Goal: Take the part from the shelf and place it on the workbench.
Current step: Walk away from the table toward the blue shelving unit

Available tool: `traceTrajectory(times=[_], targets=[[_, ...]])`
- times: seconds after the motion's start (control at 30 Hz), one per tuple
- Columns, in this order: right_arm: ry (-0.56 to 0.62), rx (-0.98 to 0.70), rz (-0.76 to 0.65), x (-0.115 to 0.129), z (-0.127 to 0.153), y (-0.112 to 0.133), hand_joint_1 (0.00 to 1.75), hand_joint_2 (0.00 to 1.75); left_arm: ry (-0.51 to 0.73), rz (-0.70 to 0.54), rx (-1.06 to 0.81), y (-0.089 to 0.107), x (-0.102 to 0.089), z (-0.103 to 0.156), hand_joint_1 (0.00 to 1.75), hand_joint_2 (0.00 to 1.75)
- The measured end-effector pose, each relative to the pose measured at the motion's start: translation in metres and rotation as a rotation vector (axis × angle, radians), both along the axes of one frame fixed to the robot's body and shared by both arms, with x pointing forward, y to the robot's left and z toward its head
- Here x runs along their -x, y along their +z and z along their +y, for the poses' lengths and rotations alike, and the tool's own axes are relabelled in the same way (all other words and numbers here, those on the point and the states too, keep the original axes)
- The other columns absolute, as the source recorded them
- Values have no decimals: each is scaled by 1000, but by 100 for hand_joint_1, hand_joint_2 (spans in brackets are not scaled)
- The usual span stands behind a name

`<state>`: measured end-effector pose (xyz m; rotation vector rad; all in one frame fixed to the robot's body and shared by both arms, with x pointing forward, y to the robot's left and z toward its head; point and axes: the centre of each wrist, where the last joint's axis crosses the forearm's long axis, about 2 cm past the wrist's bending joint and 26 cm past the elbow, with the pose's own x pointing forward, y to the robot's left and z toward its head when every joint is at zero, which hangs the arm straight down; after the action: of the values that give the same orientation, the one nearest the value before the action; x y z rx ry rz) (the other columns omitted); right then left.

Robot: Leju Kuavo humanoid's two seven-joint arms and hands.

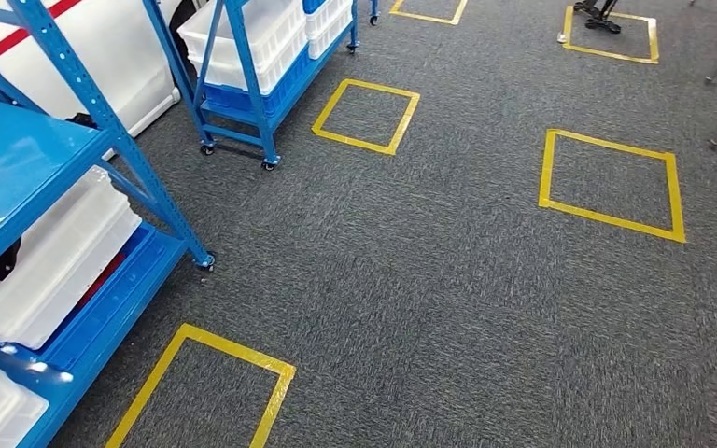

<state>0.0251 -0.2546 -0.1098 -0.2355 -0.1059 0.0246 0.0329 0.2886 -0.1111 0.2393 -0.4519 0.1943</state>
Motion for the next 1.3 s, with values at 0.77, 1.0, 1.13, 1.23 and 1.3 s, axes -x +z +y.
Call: traceTrajectory(times=[0.77, 1.0, 1.13, 1.23, 1.3], targets=[[6, -10, -4, -2, 4, 0, 0, 0, -3, 4, -7, 0, -2, 5, 0, 0], [-6, -21, -10, 0, 4, 0, 0, 0, -13, 9, -17, 0, -1, 9, 0, 0], [-23, -33, -34, 0, 3, 0, 0, 0, -18, -13, -20, 0, -2, 9, 0, 0], [-25, -37, -74, -6, -1, 0, 0, 0, -15, -47, -26, 1, -5, 9, 0, 0], [-28, -35, -86, -9, -3, 0, 0, 0, -15, -56, -27, 1, -9, 9, 0, 0]])
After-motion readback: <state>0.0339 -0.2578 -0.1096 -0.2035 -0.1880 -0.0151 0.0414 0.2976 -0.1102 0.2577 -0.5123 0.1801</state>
